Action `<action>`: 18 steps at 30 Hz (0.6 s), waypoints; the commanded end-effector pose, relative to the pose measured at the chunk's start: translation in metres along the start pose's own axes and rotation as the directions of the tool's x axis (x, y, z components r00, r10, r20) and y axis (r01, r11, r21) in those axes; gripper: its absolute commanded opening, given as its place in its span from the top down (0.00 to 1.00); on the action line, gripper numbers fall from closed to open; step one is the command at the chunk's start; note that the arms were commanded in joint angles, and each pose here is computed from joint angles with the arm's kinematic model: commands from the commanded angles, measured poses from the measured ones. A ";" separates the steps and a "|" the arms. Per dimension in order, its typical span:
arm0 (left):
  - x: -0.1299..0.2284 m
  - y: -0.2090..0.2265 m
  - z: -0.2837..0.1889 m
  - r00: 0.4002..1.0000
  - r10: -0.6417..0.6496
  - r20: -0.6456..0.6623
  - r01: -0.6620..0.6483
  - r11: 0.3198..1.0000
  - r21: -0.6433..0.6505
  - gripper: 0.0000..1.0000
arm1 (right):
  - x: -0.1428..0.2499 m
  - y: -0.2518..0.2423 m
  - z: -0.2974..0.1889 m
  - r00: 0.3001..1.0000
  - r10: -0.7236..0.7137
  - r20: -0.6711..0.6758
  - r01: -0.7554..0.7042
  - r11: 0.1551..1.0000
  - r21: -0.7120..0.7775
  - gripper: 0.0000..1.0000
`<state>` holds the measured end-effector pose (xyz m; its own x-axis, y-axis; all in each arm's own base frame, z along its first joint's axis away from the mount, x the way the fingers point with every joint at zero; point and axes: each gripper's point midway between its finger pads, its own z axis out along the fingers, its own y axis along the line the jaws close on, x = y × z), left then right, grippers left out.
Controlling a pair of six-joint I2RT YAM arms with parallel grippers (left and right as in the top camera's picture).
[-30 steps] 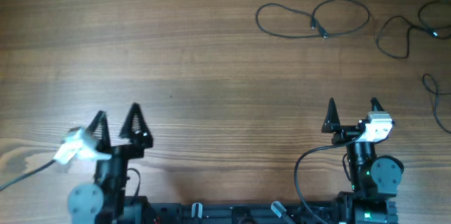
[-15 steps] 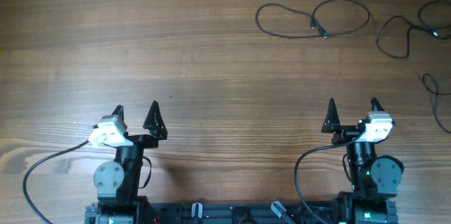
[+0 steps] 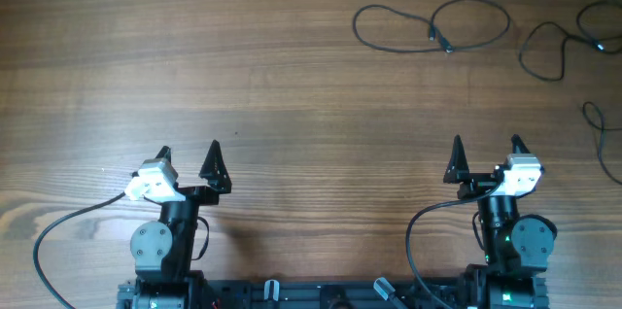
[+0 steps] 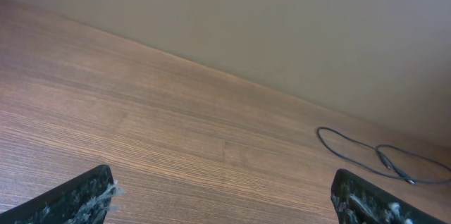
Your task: Untangle cables
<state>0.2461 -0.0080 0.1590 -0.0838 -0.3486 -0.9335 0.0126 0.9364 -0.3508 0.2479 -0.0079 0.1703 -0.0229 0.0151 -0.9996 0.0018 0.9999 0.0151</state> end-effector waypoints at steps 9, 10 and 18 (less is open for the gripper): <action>0.003 -0.001 0.000 0.983 0.184 -0.003 -0.184 0.983 0.015 0.00 | 0.000 -0.002 0.000 1.000 -0.012 0.001 0.012 1.000 0.013 0.00; 0.003 -0.004 0.000 0.972 0.237 -0.002 -0.236 0.971 0.034 0.00 | 0.000 -0.002 0.000 1.000 -0.013 0.001 0.013 1.000 0.013 0.00; 0.003 -0.004 0.000 0.971 0.238 -0.002 -0.238 0.971 0.033 0.00 | 0.000 -0.002 0.000 1.000 -0.013 0.001 0.013 1.000 0.013 0.00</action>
<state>0.2459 -0.0120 0.1591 -0.0826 -0.1503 -0.9852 0.0520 0.9866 -0.1549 0.2479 -0.0079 0.1703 -0.0229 0.0151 -0.9996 0.0018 0.9999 0.0151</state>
